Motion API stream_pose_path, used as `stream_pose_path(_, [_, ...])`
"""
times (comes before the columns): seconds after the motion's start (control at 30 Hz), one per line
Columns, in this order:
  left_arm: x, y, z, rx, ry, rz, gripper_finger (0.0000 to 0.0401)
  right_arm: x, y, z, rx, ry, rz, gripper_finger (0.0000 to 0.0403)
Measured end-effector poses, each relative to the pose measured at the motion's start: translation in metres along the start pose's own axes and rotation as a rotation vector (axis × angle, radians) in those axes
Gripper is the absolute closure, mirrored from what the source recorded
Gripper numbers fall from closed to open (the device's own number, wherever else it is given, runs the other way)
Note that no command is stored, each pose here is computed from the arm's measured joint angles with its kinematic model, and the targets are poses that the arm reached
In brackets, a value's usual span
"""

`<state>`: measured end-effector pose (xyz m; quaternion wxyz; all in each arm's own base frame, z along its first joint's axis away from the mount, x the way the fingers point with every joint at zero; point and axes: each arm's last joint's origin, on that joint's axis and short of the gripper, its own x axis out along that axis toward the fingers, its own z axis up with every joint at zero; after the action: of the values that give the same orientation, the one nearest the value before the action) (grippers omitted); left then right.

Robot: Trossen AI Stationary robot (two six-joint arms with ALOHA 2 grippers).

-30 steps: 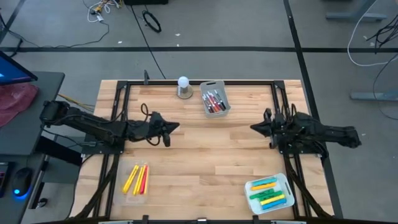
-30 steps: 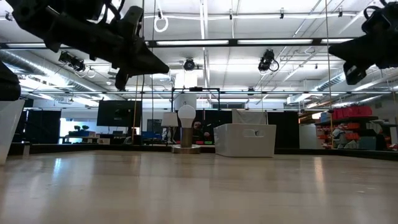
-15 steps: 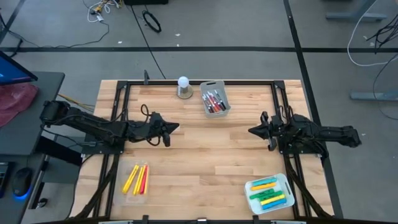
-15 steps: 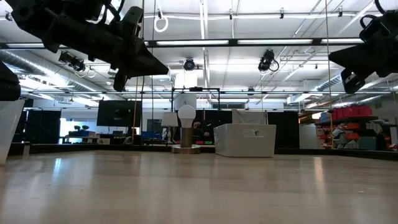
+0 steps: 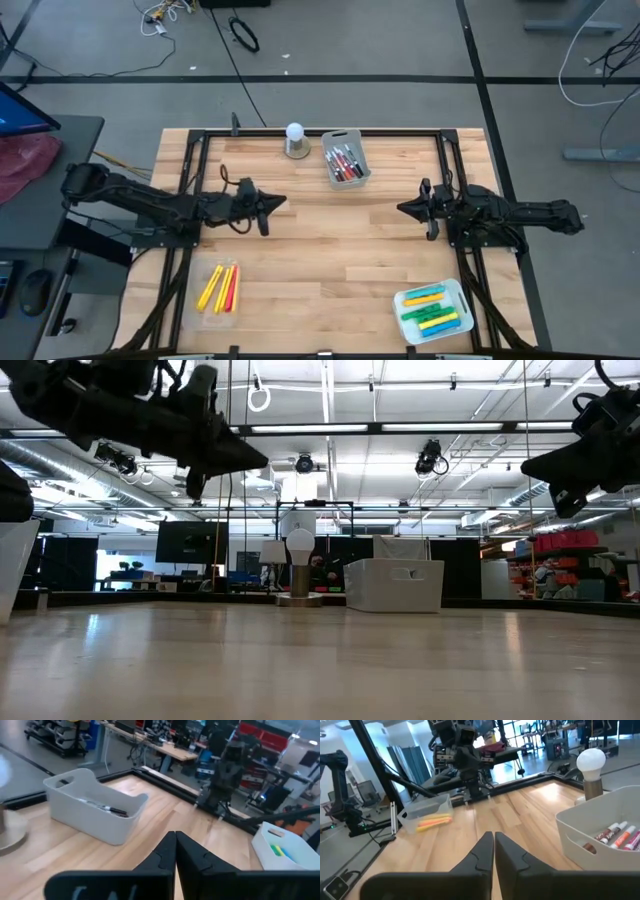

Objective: Pick & Place Markers
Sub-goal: Return to Home Position

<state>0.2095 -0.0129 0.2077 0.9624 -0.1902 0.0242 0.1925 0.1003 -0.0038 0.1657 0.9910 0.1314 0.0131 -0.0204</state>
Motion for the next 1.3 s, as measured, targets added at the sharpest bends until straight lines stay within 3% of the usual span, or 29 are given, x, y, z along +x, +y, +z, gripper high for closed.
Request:
stream_pose_path(0.2, [-0.028,0.035,-0.012,-0.048,-0.012,-0.051,0.0397,0.0,0.0,0.0,-0.002,-0.003,-0.003,0.0384])
stream_pose_path(0.43, [-0.061,0.061,-0.02,-0.017,-0.094,-0.266,0.0398,0.0,0.0,0.0,-0.002,-0.004,-0.003,0.0383])
stream_pose_path(0.57, [-0.071,0.063,-0.02,0.017,-0.067,-0.339,0.0398,0.0,0.0,0.0,-0.002,-0.004,-0.003,0.0383])
stream_pose_path(0.93, [-0.092,0.073,-0.025,0.123,-0.062,-0.306,0.04,0.0,0.0,0.0,-0.002,-0.004,-0.002,0.0383])
stream_pose_path(1.17, [-0.092,0.072,-0.028,0.182,-0.036,-0.346,0.0397,0.0,0.0,0.0,-0.002,-0.004,-0.002,0.0383])
stream_pose_path(1.3, [-0.09,0.071,-0.03,0.162,-0.002,-0.333,0.0381,0.0,0.0,0.0,-0.002,-0.004,-0.002,0.0383])
